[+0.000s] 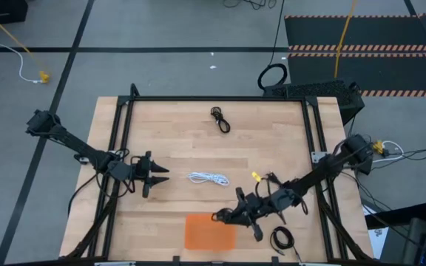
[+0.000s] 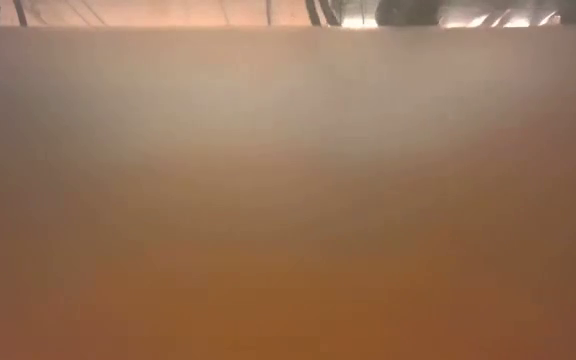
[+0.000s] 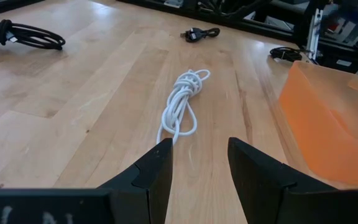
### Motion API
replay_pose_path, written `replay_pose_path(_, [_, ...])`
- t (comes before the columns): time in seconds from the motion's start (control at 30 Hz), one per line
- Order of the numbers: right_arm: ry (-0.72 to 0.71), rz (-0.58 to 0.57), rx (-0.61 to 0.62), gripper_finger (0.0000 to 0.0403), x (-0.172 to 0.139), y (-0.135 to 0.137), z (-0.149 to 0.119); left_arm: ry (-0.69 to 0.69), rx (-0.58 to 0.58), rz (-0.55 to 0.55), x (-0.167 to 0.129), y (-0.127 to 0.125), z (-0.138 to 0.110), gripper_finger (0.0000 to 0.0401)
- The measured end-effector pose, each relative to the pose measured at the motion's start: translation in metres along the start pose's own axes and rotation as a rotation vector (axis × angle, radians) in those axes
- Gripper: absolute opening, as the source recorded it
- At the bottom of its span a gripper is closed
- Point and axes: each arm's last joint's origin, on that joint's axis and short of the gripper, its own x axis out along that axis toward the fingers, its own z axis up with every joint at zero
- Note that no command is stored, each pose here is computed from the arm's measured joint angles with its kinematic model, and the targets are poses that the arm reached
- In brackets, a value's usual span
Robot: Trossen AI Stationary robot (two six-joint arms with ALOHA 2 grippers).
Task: Pick and place USB-C Cables
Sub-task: Put the top right black charger cable into the orange bin
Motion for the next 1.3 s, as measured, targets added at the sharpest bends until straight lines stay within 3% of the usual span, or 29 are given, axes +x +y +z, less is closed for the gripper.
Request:
replay_pose_path(0.47, [0.077,-0.017,0.092,0.0014,0.049,0.013,-0.019,0.001,0.0,0.0,0.0,0.0,0.0,0.0157])
replay_pose_path(0.73, [0.103,-0.082,0.135,0.004,0.058,0.007,-0.038,0.0,0.0,0.0,0.0,0.0,0.0,0.0157])
replay_pose_path(1.07, [0.198,-0.075,0.206,0.0144,0.058,0.003,-0.051,0.001,0.0,0.0,0.0,0.0,0.0,0.0157])
replay_pose_path(1.3, [0.251,-0.101,0.151,0.0191,0.05,0.009,-0.032,0.0,0.0,0.0,0.0,0.0,0.0,0.0157])
